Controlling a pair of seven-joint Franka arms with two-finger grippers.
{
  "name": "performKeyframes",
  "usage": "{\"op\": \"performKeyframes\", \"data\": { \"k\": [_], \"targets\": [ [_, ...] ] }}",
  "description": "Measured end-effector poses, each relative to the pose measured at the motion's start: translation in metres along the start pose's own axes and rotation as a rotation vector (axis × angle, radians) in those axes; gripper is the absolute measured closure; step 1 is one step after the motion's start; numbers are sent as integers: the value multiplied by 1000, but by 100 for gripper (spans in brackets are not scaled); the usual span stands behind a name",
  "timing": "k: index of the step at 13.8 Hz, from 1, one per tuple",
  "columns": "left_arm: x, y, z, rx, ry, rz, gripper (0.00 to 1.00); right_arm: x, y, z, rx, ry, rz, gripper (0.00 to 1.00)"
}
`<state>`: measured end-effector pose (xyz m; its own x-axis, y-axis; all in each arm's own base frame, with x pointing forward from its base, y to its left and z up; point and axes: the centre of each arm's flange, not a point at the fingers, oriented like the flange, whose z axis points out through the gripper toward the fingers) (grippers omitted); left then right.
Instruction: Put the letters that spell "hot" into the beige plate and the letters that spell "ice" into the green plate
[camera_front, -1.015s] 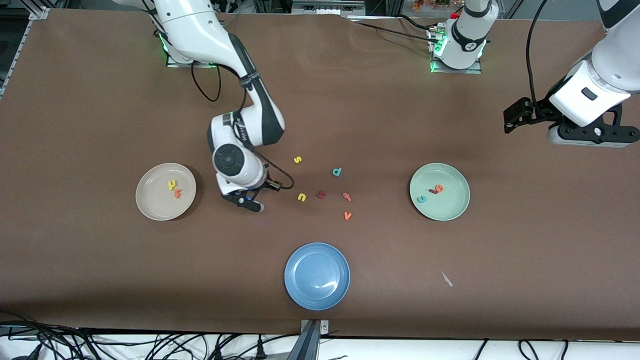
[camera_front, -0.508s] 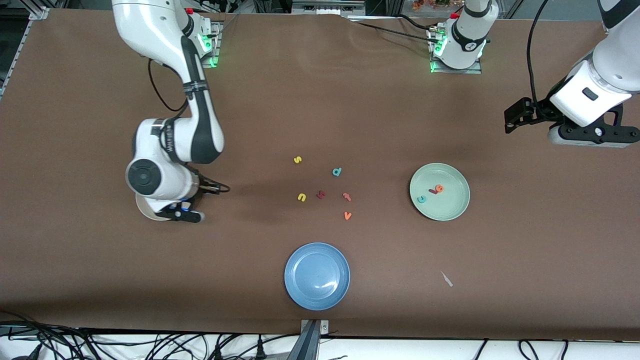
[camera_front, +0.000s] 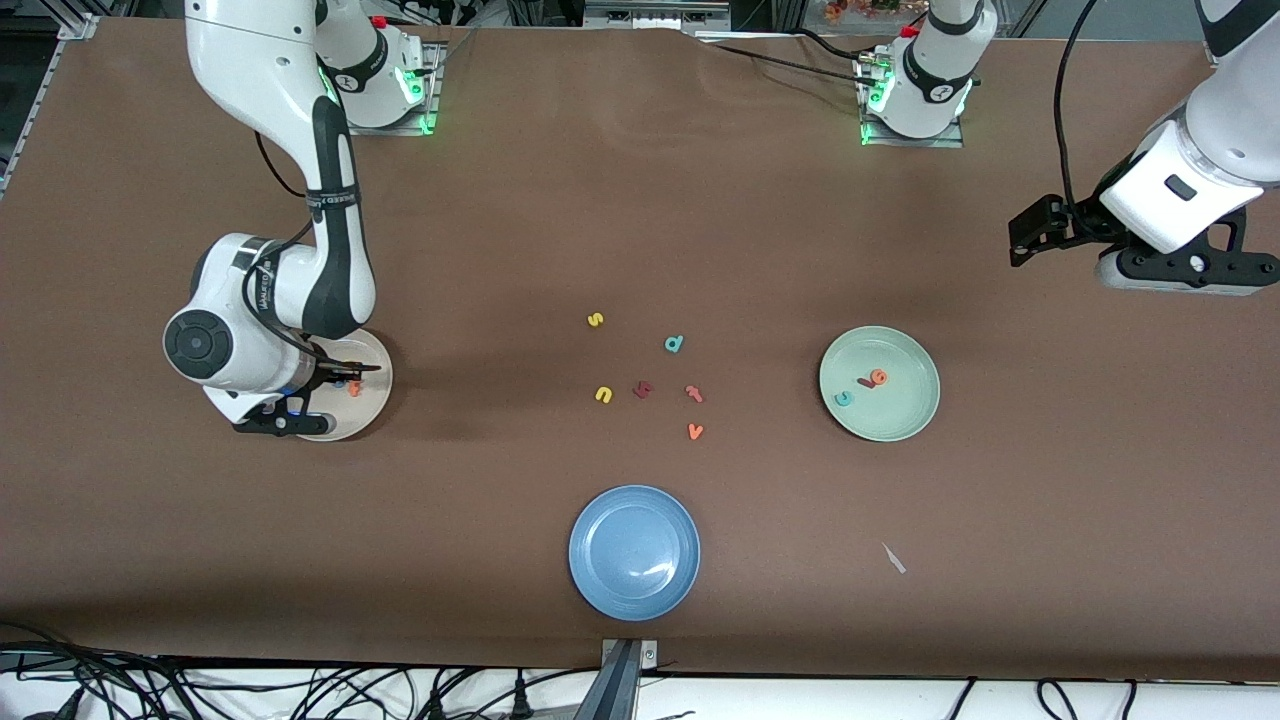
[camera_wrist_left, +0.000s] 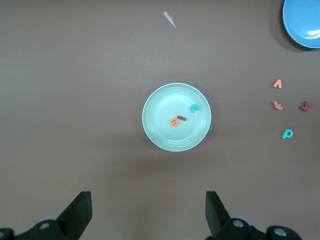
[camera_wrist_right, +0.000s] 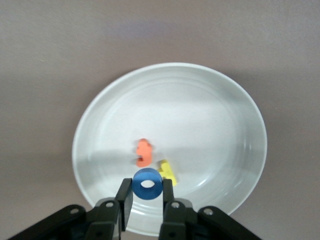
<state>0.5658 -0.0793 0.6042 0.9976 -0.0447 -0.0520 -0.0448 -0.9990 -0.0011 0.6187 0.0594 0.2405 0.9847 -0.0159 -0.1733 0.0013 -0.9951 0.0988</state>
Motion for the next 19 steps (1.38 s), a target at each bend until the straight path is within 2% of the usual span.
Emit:
{"op": "performKeyframes", "data": {
  "k": [2,5,7,10,13,15,17,19],
  "targets": [
    [0,-1,0,0,1,-2,0,2,-5,-7,10,10,6,46],
    [0,-7,-1,0,1,-11,0,8,-25,-42,43,-10,46,15],
    [-1,-13,-1,0,-14,-21,0,10,-34,-62,57,-13,65,0],
    [-2,-22,-3,0,-18,-31,0,12,-41,-73,79,-4,93,0],
    [-5,-25,-4,1,-25,-32,0,12,-45,-82,87,-25,89,0],
    [-5,-25,-4,1,-25,-32,0,13,-38,-91,119,-29,88,0],
    [-5,-25,-4,1,-26,-32,0,10,-17,-102,137,-48,33,0],
    [-5,-25,-4,1,-26,-32,0,1,8,-132,132,-27,-10,0]
  ]
}}
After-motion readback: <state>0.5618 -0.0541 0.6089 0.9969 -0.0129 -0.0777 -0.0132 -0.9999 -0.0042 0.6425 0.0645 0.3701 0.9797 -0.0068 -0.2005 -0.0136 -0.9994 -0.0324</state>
